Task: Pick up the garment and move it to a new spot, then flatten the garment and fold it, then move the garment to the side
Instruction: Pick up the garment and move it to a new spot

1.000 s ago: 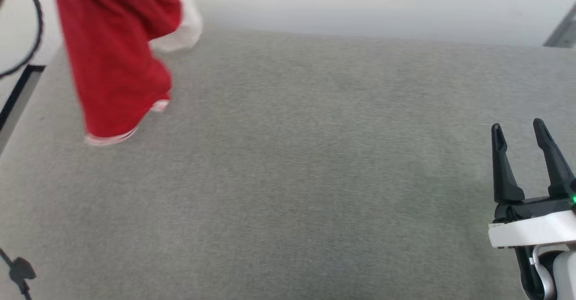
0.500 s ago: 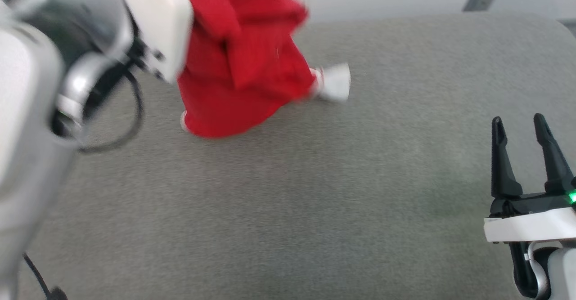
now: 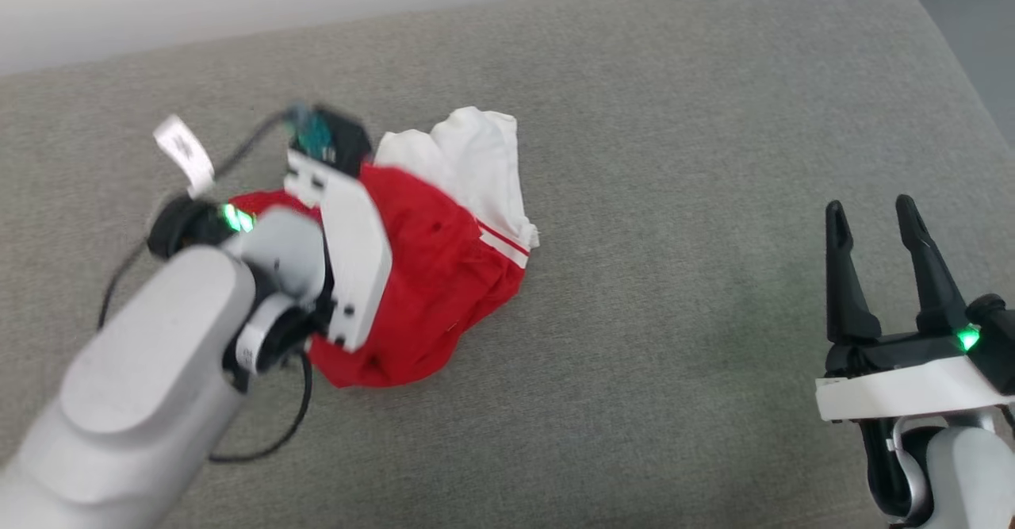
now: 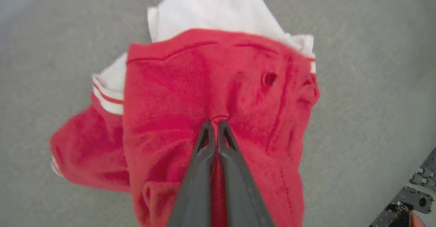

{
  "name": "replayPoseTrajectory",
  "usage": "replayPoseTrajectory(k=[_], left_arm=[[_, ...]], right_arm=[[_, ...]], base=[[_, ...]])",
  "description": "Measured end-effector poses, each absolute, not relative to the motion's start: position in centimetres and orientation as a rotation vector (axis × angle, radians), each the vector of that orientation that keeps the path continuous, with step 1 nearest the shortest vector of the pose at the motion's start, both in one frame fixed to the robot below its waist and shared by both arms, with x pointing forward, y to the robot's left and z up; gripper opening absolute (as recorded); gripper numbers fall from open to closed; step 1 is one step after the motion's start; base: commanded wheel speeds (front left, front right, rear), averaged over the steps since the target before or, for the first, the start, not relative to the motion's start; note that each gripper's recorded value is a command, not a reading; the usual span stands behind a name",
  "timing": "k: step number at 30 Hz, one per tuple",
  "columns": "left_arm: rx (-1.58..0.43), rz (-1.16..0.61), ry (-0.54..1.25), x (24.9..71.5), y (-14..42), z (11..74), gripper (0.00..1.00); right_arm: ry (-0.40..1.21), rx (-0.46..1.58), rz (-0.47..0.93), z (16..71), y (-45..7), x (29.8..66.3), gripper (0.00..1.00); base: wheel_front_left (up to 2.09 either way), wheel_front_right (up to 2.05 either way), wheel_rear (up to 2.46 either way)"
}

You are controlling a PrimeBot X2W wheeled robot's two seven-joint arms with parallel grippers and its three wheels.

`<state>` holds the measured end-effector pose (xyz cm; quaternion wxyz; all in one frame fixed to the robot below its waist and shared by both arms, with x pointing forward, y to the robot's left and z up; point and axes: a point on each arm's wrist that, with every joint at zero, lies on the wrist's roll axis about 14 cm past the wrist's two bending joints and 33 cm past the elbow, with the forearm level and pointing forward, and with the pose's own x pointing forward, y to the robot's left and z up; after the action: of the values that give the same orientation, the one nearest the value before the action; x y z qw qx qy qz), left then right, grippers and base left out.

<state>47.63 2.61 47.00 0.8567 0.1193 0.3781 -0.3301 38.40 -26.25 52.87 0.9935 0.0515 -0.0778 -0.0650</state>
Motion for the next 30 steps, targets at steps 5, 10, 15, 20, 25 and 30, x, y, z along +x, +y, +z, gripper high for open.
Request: replayPoseTrajectory(k=[5,10,15,20,25,30], left_arm=[[0.248,-0.69,0.961,45.7,3.2,40.9,0.0],[0.267,-0.672,1.022,45.2,3.8,38.3,0.15],[0.265,-0.706,0.996,44.7,3.1,38.1,1.0],[0.202,-0.687,0.896,45.4,3.4,40.2,1.0],[0.142,-0.677,0.724,46.0,4.1,43.6,1.0],[0.085,-0.614,0.529,46.3,6.6,46.9,1.0]], right_arm=[[-0.14,0.111,-0.137,52.4,-26.3,38.1,1.0],[-0.135,0.113,-0.138,52.2,-26.2,38.2,1.0],[-0.138,0.119,-0.122,52.3,-25.8,38.3,1.0],[-0.143,0.116,-0.104,52.5,-25.4,38.0,1.0],[-0.15,0.111,-0.075,52.8,-24.7,37.9,1.0],[-0.155,0.115,-0.033,53.0,-23.5,37.9,1.0]], base=[[0.0,0.0,0.0],[0.0,0.0,0.0],[0.0,0.0,0.0],[0.0,0.0,0.0],[0.0,0.0,0.0],[0.0,0.0,0.0]])
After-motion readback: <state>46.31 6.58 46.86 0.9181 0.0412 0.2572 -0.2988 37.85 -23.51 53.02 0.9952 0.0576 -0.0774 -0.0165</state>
